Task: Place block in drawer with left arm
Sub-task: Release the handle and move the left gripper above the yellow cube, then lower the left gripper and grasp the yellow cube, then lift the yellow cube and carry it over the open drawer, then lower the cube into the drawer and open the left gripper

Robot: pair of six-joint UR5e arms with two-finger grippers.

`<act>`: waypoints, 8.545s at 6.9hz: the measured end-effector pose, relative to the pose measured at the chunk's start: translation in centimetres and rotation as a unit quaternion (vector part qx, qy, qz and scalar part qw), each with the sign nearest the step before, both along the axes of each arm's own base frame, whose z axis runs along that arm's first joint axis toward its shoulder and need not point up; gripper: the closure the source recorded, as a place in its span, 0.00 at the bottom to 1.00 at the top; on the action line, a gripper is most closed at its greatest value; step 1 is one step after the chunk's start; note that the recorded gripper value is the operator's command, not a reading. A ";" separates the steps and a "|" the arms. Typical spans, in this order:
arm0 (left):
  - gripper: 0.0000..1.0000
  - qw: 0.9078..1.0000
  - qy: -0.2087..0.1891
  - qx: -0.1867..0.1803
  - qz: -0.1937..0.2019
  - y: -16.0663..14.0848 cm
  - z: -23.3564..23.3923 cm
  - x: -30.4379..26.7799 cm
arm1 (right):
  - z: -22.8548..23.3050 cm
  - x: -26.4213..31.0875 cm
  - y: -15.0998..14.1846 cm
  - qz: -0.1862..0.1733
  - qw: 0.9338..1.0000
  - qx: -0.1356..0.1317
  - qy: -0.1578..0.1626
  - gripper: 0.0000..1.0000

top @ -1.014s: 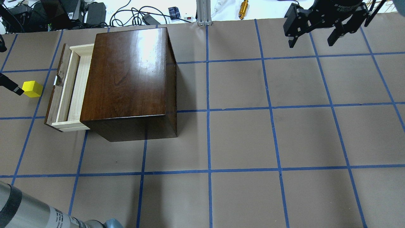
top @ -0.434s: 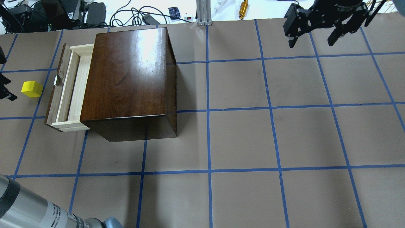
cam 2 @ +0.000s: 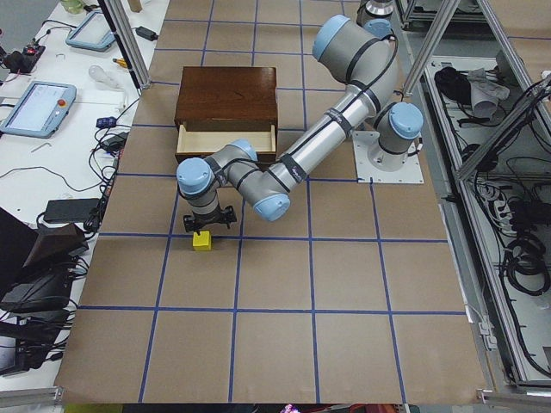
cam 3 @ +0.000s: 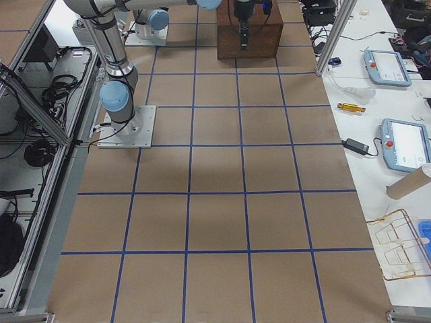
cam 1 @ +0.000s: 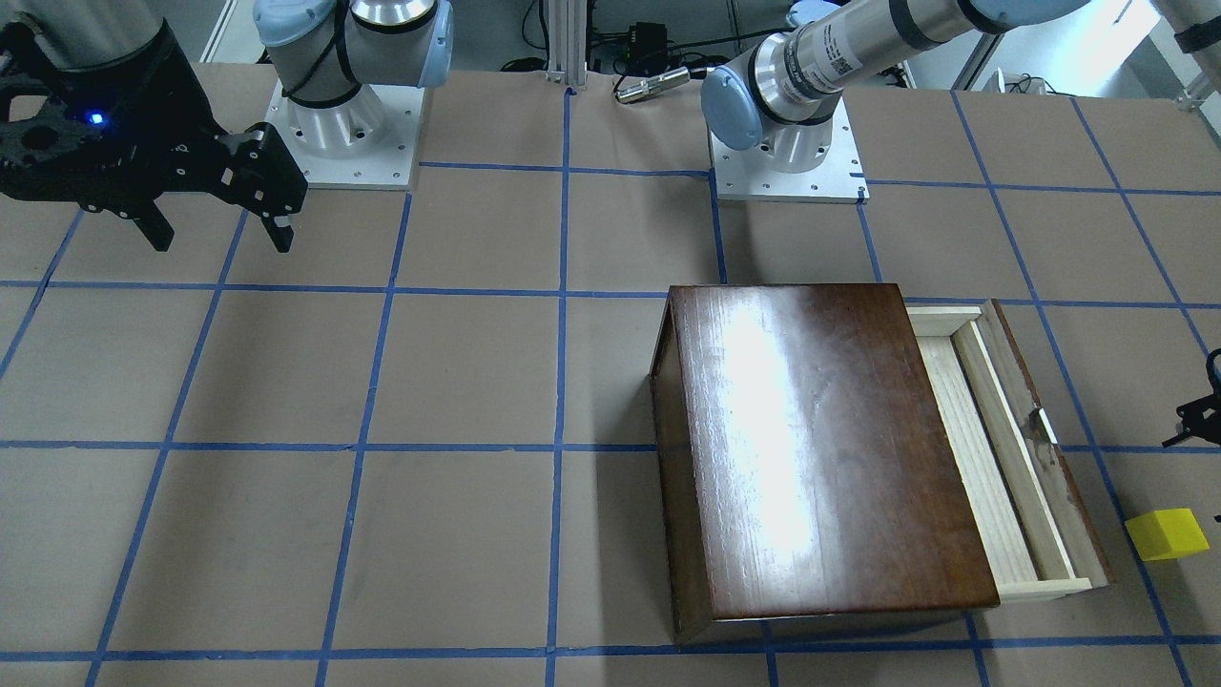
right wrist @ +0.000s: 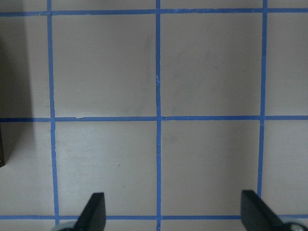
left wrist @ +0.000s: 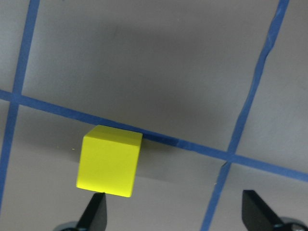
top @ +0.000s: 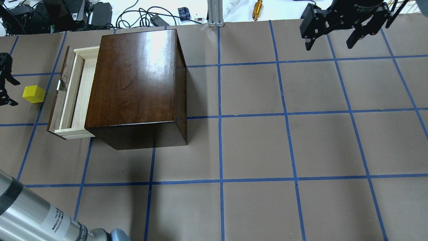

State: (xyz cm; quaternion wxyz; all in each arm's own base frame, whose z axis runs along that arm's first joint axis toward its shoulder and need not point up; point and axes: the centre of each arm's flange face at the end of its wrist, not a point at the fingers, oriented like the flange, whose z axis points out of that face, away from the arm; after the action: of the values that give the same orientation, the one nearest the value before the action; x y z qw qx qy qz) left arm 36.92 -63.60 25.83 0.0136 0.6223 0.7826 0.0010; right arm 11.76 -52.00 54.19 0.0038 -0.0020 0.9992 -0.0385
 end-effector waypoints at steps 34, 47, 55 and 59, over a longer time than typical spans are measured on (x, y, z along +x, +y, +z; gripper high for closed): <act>1.00 0.995 0.072 0.030 -0.063 0.1 13.4 -18.1 | 0.0 0.0 0.0 0.000 1.000 0.000 0.000 0.00; 0.93 0.994 0.046 0.032 -0.097 3.7 5.9 -27.0 | 0.0 0.0 0.0 0.000 1.000 0.000 0.000 0.00; 0.12 0.994 0.057 0.033 -0.090 4.1 4.8 -27.3 | 0.0 0.0 0.0 0.000 1.000 0.000 0.000 0.00; 0.12 0.995 0.062 0.022 -0.072 3.6 7.0 -27.2 | 0.0 0.0 0.0 0.000 1.000 0.000 0.000 0.00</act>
State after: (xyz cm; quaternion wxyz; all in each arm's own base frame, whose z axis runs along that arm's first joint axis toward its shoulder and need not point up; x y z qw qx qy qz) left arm 9.71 -60.00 32.83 -0.0486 0.6761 0.7349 -0.0210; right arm 11.79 -51.99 54.19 0.0039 -0.0024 0.9992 -0.0385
